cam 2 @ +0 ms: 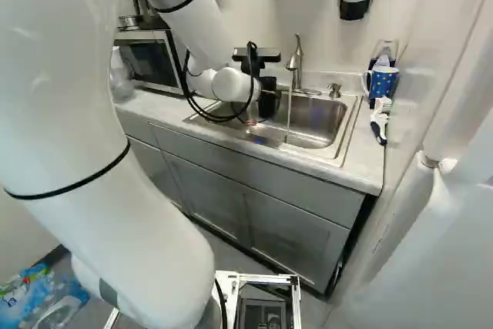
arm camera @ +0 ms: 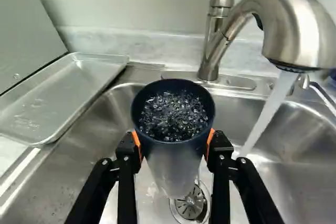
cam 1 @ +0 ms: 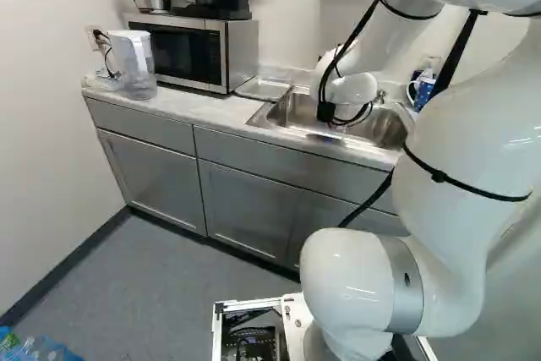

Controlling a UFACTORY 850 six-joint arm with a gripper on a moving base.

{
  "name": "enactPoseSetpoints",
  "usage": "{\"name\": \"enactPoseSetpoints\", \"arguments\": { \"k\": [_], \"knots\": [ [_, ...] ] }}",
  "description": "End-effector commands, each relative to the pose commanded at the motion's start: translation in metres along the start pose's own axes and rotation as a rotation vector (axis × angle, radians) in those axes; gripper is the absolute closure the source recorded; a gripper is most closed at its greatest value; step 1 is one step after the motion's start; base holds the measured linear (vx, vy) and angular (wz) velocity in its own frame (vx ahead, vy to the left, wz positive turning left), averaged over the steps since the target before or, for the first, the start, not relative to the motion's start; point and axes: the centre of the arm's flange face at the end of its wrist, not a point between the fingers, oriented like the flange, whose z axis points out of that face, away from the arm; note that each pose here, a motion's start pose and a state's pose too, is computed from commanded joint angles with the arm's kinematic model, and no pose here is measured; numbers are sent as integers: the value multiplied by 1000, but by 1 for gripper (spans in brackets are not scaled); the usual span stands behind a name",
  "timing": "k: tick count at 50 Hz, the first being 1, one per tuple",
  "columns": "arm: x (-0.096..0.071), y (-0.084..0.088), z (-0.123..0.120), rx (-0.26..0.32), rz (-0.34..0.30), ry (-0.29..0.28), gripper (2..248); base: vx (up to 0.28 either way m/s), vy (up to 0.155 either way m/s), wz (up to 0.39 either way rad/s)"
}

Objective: Rinse the cup and place it in the tray

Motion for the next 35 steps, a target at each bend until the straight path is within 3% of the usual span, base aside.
{"name": "enactPoseSetpoints", "arguments": {
  "k": [35],
  "knots": [
    [42, -51, 5, 94, -36, 69, 124, 0, 0, 0]
  ]
}}
